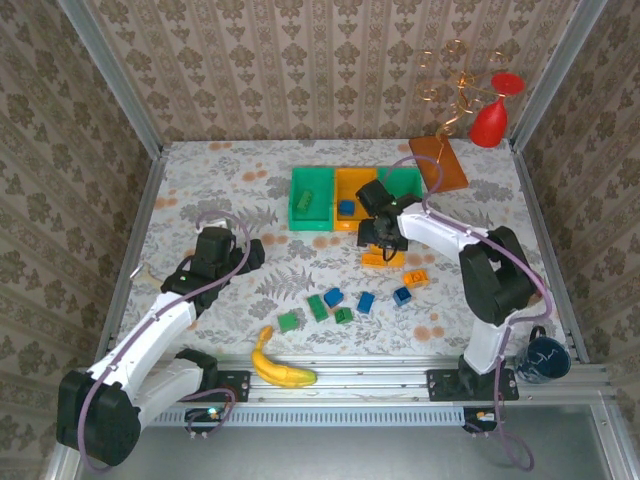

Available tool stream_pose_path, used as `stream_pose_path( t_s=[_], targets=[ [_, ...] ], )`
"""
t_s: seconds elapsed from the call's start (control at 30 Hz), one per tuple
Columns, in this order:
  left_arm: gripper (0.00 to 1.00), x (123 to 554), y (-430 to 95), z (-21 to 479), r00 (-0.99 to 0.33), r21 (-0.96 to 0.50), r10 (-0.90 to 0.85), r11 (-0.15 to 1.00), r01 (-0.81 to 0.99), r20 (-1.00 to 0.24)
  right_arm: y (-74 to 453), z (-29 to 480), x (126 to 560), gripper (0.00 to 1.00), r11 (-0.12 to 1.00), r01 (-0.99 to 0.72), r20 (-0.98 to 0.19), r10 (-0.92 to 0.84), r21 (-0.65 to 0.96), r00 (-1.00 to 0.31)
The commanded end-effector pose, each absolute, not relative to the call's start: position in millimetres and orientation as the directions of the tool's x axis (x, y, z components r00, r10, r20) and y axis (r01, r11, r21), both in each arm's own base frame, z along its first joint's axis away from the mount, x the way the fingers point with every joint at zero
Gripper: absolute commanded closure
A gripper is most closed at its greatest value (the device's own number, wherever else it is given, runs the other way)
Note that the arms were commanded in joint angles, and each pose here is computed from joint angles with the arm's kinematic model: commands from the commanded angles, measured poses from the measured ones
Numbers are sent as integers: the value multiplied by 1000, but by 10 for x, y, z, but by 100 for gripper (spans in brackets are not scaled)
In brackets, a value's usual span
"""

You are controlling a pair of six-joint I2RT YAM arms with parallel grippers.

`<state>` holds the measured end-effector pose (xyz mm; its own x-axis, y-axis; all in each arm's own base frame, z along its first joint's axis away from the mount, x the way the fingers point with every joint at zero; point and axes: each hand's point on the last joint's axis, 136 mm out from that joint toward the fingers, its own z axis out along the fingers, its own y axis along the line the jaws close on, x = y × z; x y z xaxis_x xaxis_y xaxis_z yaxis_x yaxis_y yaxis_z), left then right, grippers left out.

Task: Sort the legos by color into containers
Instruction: Pick up the lego from the center of the table.

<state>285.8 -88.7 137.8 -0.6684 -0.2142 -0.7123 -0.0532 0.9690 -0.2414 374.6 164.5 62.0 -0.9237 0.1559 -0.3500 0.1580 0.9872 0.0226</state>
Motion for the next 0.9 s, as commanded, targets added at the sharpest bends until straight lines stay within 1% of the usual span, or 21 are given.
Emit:
stream_pose_path(
  t_s=[0.0, 0.53, 0.7, 0.87],
  targets=[
    [0, 2851, -874, 1311, -679, -245, -219, 968, -59, -701, 1642, 633, 3852, 26, 987, 163, -379, 148, -9, -914],
    [0, 2863, -892, 1304, -683, -254, -224, 965, -58, -695, 1541, 336, 3826, 36, 979, 193, -339, 161, -65, -927],
    [0, 2868, -892, 1294, -685, -252, -222, 966, -58, -693, 1553, 284, 3838, 37, 979, 194, -335, 164, -59, -928],
    [0, 2869, -900, 1284, -688, -253, -221, 966, -57, -691, 1620, 245, 3883, 35, 981, 190, -332, 168, -34, -928]
  ],
)
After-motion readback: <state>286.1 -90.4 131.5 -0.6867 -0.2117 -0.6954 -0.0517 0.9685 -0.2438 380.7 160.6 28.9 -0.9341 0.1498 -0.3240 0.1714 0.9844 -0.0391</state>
